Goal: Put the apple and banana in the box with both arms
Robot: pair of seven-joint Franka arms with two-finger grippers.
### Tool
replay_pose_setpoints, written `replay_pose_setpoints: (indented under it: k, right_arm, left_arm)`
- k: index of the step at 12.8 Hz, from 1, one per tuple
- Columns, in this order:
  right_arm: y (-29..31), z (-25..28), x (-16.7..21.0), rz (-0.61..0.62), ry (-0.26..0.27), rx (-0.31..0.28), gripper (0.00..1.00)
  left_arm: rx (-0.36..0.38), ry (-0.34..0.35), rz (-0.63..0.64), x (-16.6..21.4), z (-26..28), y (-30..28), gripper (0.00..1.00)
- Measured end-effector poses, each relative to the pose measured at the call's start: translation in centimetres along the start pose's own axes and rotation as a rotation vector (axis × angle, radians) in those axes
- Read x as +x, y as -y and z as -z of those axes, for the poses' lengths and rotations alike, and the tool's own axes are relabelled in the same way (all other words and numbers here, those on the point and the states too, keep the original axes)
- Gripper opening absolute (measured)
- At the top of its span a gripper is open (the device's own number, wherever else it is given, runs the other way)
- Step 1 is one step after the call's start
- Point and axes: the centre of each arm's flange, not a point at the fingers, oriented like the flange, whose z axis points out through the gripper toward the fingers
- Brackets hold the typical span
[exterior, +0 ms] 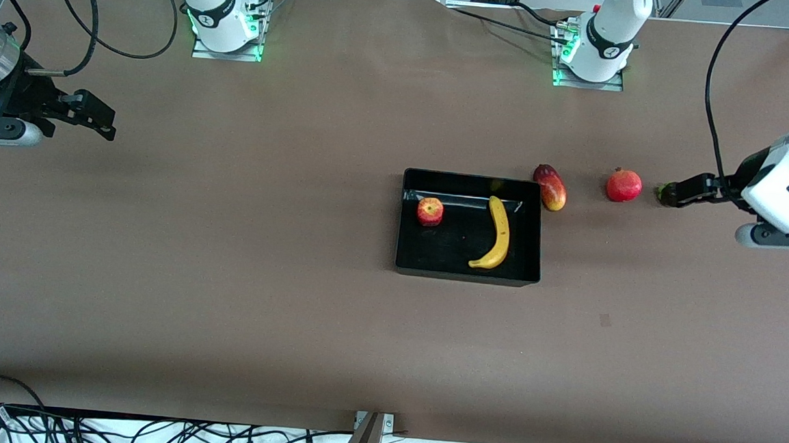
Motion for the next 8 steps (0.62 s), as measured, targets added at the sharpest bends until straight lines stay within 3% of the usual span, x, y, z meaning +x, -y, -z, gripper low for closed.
replay_pose_setpoints:
  k: [3, 8]
  right_arm:
    - [0.0, 0.0, 0.0, 0.000, 0.000, 0.000, 1.00]
    - [0.0, 0.0, 0.0, 0.001, 0.000, 0.000, 1.00]
  left_arm:
    - [-0.060, -0.053, 0.028, -3.9, 0.3, 1.0, 1.00]
    - [-0.048, -0.038, 0.006, -5.0, -0.7, 0.4, 1.00]
